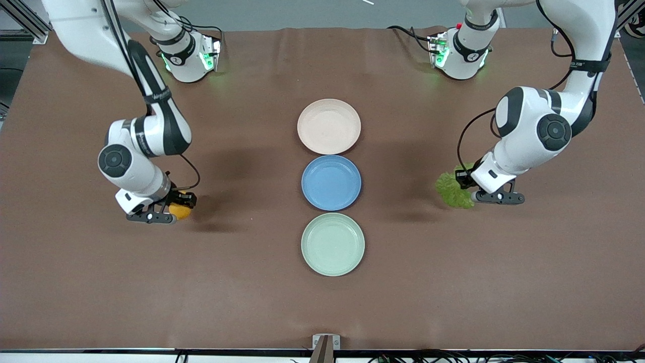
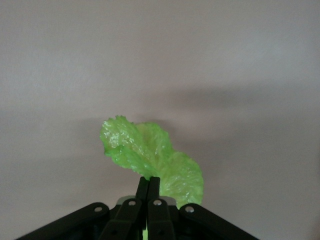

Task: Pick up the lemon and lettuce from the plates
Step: 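Set the lettuce and lemon down on the table beside the plates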

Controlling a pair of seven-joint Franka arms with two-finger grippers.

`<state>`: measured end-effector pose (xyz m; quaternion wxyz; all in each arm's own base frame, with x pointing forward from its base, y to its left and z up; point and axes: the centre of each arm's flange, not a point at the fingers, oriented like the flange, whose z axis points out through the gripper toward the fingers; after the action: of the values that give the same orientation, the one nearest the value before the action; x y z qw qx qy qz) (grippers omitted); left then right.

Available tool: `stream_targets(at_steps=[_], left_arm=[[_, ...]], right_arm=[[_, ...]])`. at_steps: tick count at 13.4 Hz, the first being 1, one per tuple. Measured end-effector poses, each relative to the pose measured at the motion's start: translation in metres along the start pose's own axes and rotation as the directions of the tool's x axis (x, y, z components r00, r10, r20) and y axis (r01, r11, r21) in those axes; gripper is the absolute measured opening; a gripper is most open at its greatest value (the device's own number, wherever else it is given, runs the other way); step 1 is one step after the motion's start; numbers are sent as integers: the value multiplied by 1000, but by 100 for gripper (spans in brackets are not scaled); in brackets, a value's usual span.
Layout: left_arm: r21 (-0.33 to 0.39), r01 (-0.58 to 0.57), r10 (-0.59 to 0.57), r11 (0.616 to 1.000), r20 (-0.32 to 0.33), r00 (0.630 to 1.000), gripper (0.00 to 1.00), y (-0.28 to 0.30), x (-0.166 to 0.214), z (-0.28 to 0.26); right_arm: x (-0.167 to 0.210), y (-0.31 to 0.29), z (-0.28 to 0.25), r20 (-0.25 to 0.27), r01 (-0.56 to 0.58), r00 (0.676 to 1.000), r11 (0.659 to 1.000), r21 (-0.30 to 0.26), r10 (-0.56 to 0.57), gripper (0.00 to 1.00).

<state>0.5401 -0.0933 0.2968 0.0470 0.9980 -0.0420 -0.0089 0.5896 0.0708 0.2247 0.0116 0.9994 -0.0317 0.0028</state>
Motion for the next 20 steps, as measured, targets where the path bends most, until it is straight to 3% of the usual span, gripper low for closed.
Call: stream_targets(at_steps=[2,10,14,17,18,20], left_arm=[[3,-18,18,1000,-15,1000,2,-11,-14,20],[-12,-68,68,998,11,998,6,-33,-26,72],[-2,-76,76,997,-30,997,45,-36,-18,49],[8,-43,43,999,32,999,71,-58,-19,-8],[12,-34,33,999,61,998,85,-63,-19,-39],[17,-32,30,999,117,993,100,-60,-21,-110]], right_arm=[[-1,2,27,15,3,1000,1000,16,-3,66],[2,25,29,28,60,998,998,30,-61,66],[-2,25,29,67,64,996,997,31,-66,66],[-5,26,29,97,68,993,997,31,-71,66],[-6,26,30,101,69,992,997,31,-72,70],[-3,25,27,106,72,992,997,32,-75,90]])
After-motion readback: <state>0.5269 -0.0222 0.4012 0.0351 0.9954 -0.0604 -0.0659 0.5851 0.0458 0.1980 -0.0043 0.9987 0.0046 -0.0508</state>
